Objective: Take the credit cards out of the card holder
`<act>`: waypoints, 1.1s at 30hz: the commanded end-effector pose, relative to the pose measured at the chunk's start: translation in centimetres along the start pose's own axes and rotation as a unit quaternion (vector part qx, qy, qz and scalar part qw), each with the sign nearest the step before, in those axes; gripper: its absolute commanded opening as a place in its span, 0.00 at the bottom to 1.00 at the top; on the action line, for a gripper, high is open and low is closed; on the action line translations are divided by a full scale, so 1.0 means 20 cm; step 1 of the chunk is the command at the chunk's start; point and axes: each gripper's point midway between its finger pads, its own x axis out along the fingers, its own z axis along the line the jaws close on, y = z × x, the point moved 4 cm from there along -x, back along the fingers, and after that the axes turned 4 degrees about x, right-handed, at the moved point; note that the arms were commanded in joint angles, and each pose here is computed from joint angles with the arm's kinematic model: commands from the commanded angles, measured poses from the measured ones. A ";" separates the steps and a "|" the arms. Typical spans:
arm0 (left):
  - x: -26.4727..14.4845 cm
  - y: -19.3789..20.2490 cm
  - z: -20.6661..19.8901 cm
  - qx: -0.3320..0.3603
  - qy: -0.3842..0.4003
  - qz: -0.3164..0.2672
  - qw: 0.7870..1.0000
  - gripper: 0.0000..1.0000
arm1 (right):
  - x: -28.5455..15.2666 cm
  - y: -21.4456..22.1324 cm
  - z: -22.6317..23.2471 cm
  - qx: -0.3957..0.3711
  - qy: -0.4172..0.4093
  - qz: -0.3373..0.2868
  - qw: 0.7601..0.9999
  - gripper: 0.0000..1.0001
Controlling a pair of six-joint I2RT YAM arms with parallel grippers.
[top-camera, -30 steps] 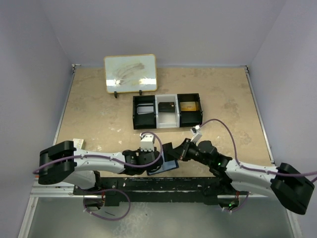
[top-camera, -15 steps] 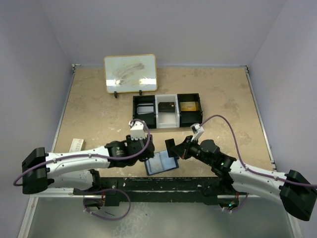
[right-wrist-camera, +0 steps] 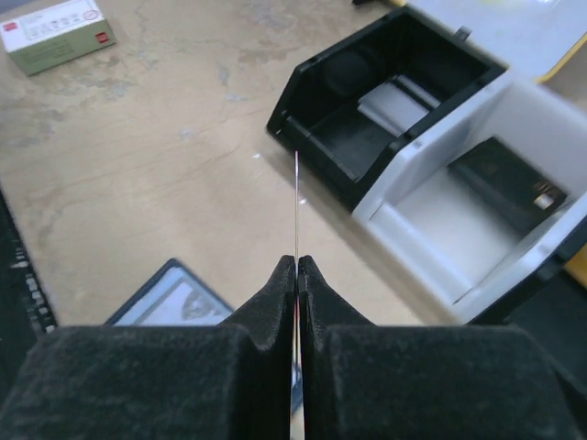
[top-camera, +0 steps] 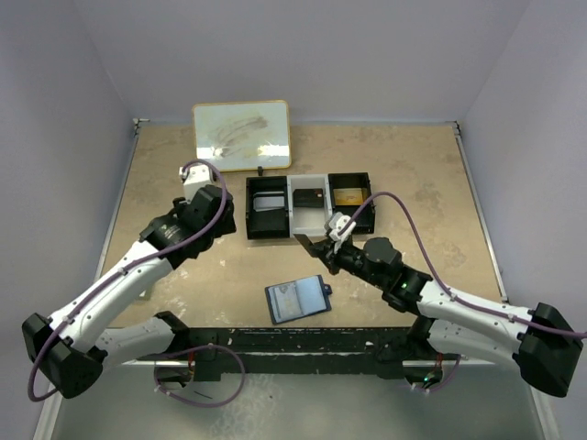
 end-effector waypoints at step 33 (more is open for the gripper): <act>-0.01 -0.01 0.16 0.017 -0.039 -0.069 0.997 0.70 | 0.63 -0.14 -0.81 -0.434 0.077 0.170 0.881 0.00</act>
